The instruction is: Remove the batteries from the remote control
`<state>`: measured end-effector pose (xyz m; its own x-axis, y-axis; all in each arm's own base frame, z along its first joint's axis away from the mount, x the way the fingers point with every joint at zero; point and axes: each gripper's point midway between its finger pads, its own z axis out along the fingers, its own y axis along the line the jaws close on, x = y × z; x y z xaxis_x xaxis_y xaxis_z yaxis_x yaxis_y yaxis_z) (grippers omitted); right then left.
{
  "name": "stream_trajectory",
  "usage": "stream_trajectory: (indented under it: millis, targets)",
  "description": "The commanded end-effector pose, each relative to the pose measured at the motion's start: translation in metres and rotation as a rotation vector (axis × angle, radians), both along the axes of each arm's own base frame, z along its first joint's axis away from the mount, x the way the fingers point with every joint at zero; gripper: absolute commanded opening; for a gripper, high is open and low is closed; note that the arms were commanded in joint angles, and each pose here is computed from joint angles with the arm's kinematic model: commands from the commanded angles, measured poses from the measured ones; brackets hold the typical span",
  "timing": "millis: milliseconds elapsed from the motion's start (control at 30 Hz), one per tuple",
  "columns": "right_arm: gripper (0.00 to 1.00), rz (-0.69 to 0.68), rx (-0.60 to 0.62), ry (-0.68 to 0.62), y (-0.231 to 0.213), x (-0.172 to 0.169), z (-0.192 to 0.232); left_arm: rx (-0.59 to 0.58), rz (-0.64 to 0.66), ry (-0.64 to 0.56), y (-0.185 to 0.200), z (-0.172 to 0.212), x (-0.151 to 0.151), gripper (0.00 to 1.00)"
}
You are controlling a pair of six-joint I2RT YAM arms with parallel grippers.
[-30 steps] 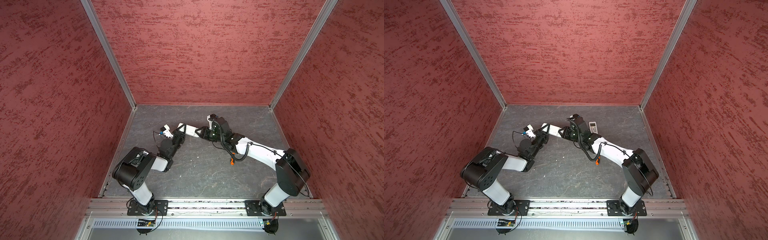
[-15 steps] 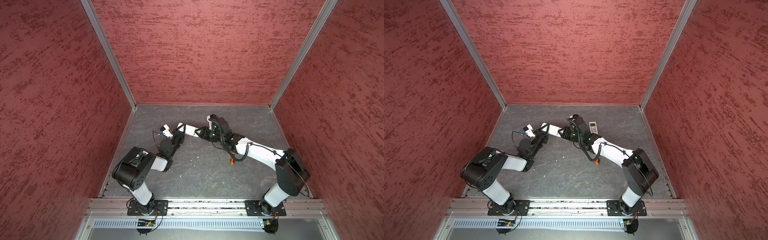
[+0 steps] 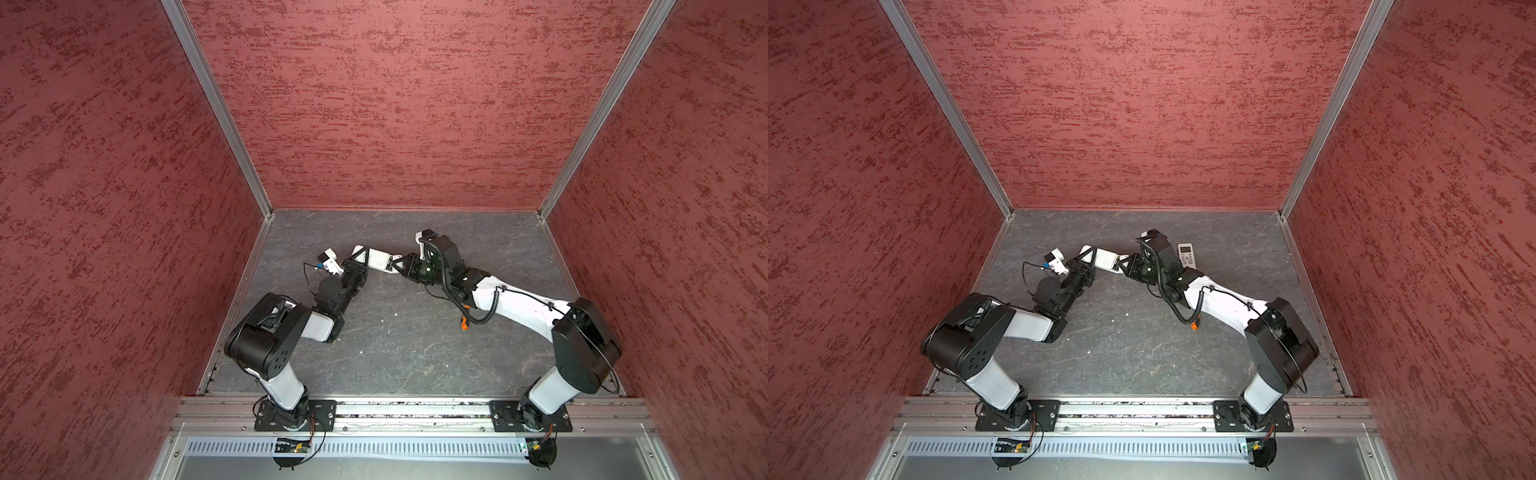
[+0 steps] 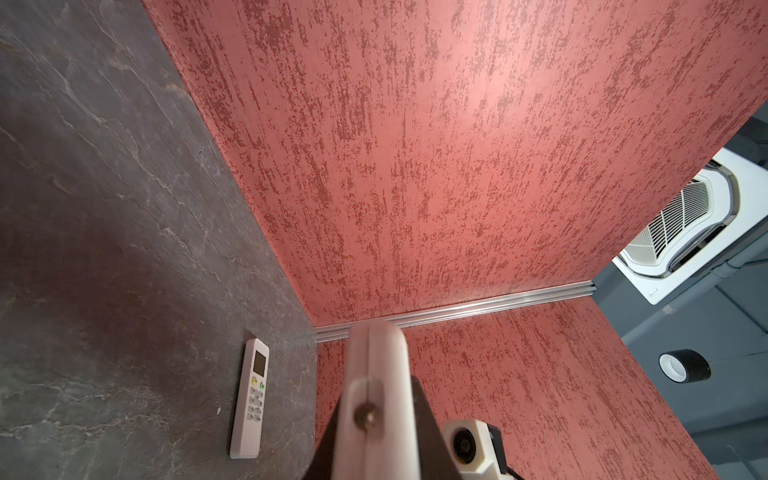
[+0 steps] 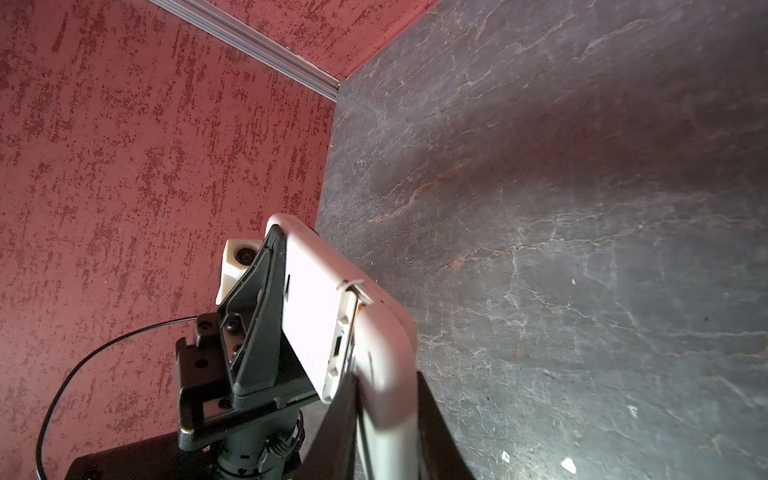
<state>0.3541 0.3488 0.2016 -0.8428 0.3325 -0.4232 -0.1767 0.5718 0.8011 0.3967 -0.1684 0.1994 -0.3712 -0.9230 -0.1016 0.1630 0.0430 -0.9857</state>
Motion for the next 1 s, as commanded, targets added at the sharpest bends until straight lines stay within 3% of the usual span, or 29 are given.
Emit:
stream_trajectory:
  millis: [0,333,733,967]
  targets:
    - [0.16,0.011,0.012,-0.002,0.001,-0.006,0.004,-0.026,-0.041,-0.064,-0.009,0.018,-0.002,0.00]
    - [0.05,0.034,0.043,-0.021,0.004,-0.008,0.009,-0.020,-0.043,-0.052,-0.009,0.013,-0.001,0.00]
    - [0.04,0.032,0.044,-0.048,-0.012,-0.005,0.010,0.020,-0.042,-0.007,-0.008,-0.012,0.008,0.00]
    - [0.03,-0.021,-0.013,-0.066,-0.047,0.007,0.005,0.051,-0.060,0.027,-0.015,-0.031,0.010,0.00]
